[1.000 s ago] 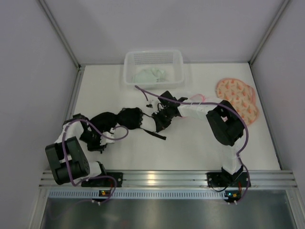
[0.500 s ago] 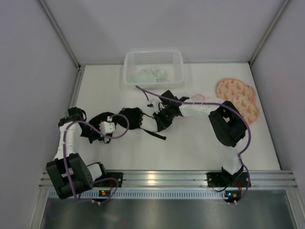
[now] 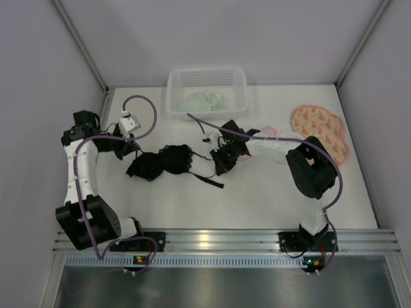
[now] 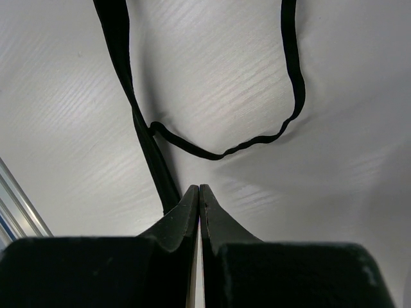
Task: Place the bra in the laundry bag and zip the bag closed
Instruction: Adjust the bra at the center of the board.
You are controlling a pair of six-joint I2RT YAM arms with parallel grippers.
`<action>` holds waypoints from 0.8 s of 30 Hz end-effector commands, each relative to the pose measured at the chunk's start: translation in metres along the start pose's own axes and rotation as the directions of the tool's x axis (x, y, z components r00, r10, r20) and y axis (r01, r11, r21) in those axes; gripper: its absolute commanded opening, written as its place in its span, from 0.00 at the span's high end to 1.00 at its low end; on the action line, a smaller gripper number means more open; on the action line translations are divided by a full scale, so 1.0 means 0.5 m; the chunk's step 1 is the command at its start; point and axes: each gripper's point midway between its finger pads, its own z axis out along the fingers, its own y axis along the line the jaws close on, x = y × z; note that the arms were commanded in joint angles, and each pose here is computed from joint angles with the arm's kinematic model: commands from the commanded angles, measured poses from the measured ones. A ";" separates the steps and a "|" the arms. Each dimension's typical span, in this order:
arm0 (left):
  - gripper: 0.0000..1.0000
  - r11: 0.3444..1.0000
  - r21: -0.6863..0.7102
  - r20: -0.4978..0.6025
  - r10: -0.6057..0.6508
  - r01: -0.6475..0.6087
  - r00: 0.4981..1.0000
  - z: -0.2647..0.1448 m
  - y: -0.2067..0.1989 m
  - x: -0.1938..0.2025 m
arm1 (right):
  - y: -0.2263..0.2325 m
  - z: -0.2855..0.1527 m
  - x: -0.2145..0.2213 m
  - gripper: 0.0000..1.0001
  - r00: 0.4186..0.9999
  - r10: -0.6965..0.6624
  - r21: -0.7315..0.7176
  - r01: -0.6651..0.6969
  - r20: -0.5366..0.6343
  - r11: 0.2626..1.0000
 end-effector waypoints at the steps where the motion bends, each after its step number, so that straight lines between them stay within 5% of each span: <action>1: 1.00 0.991 -0.023 0.183 -0.124 0.131 0.975 -0.027 0.050 -0.123 | 0.010 -0.037 -0.019 1.00 0.998 -0.043 0.002 0.043 0.048 0.999; 7: 1.00 0.897 -0.221 0.341 -0.298 0.384 0.892 -0.058 0.231 -0.208 | 0.010 -0.040 -0.005 1.00 0.998 -0.060 0.001 0.060 0.027 0.998; 10: 1.00 0.789 -0.380 0.329 -0.373 0.483 0.868 -0.040 0.341 -0.147 | 0.010 -0.038 0.001 1.00 0.998 -0.064 0.000 0.064 0.014 0.998; 16: 1.00 0.509 -0.485 0.390 -0.602 0.711 0.697 0.042 0.477 -0.002 | 0.011 -0.042 0.000 1.00 0.997 -0.071 -0.001 0.071 0.006 0.998; 20: 1.00 0.428 -0.478 0.436 -0.642 0.767 0.630 0.090 0.529 0.040 | 0.011 -0.044 0.000 1.00 0.997 -0.076 -0.005 0.076 -0.004 0.997; 24: 1.00 0.425 -0.448 0.473 -0.634 0.786 0.612 0.108 0.571 0.027 | 0.012 -0.046 -0.002 1.00 0.997 -0.076 -0.009 0.076 -0.006 0.997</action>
